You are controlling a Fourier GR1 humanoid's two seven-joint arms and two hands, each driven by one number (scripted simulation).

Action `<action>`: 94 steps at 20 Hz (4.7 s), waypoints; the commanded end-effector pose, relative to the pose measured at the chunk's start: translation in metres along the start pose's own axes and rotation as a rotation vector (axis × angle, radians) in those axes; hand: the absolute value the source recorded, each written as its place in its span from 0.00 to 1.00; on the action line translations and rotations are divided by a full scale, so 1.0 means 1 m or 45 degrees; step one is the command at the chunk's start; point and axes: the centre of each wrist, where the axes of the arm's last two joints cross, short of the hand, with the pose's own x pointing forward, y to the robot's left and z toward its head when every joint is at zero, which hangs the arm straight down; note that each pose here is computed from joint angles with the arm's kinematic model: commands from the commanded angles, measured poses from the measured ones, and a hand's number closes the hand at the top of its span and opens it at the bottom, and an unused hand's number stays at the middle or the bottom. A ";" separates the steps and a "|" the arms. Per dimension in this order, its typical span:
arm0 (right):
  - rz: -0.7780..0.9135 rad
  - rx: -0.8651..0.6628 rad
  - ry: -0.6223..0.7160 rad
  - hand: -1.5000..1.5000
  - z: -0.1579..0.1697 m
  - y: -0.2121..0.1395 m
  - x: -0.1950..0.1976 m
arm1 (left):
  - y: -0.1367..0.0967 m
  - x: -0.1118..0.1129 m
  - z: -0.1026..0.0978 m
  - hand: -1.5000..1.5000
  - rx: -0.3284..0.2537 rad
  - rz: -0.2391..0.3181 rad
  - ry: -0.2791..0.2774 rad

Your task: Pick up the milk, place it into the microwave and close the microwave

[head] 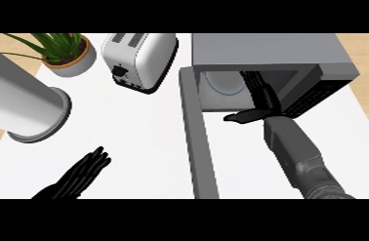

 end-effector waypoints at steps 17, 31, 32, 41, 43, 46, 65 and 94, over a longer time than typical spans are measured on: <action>0.104 -0.175 0.051 0.00 0.187 -0.098 -0.018 | -0.023 -0.048 -0.087 1.00 -0.193 -0.213 0.106; 0.060 -0.054 -0.146 0.00 0.260 -0.126 0.076 | -0.103 -0.096 -0.143 1.00 -0.366 -0.231 0.095; -0.007 -0.059 -0.146 0.00 0.261 -0.114 0.066 | -0.121 -0.106 -0.138 1.00 -0.386 -0.246 0.137; -0.090 0.136 -0.219 0.00 0.223 -0.082 0.107 | -0.176 -0.111 -0.154 1.00 -0.351 -0.260 0.161; -0.111 0.183 -0.224 0.00 0.234 -0.088 0.123 | -0.177 -0.104 -0.166 1.00 -0.319 -0.281 0.157; -0.119 0.227 -0.237 0.00 0.221 -0.077 0.131 | -0.179 -0.096 -0.181 1.00 -0.269 -0.323 0.103; -0.105 0.400 -0.229 0.00 0.194 -0.048 0.186 | -0.149 -0.054 -0.268 1.00 0.204 -0.359 -0.031; -0.107 0.396 -0.266 0.00 0.179 -0.054 0.229 | -0.099 -0.045 -0.311 1.00 0.494 -0.078 0.026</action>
